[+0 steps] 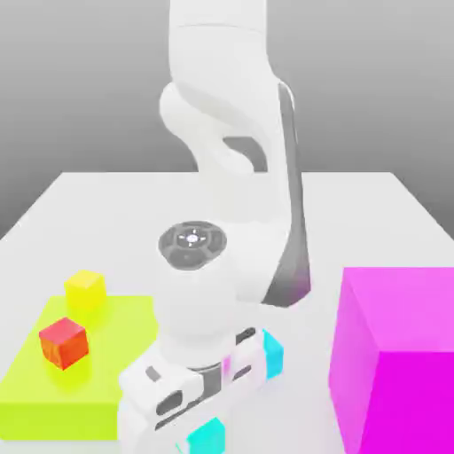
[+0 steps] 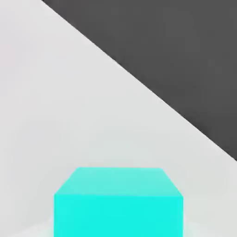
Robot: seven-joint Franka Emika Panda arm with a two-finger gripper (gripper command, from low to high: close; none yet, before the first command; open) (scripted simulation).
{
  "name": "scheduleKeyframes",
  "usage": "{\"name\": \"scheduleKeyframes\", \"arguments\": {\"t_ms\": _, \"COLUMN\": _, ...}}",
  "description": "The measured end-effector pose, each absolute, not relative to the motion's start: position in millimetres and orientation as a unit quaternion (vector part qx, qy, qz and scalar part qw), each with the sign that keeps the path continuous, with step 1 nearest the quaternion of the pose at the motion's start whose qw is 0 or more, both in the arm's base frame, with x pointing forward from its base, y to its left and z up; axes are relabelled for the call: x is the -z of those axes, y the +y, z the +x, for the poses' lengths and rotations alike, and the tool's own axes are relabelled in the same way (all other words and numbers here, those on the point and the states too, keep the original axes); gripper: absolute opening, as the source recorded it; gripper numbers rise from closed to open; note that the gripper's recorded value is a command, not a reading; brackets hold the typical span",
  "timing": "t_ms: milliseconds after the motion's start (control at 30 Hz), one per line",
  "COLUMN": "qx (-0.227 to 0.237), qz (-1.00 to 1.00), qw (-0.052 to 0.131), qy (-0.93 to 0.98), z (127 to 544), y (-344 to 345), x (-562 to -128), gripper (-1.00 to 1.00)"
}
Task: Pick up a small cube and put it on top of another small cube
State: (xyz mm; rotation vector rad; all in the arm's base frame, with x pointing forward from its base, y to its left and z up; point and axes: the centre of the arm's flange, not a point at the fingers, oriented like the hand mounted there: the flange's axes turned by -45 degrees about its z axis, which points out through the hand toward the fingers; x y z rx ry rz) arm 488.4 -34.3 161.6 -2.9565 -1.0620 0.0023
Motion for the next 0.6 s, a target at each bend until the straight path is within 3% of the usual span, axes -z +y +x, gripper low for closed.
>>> {"name": "scheduleKeyframes", "arguments": {"t_ms": 267, "qx": -0.002, "qz": -0.989, "qw": -0.013, "qy": -0.146, "z": 461, "y": -128, "x": -250, "gripper": -1.0}}
{"name": "scheduleKeyframes", "arguments": {"t_ms": 467, "qx": 0.0, "qz": -0.997, "qw": -0.004, "qy": 0.08, "z": 400, "y": -222, "x": -303, "gripper": -1.0}}
{"name": "scheduleKeyframes", "arguments": {"t_ms": 600, "qx": 0.001, "qz": -0.993, "qw": 0.003, "qy": 0.114, "z": 392, "y": -228, "x": -276, "gripper": -1.0}}
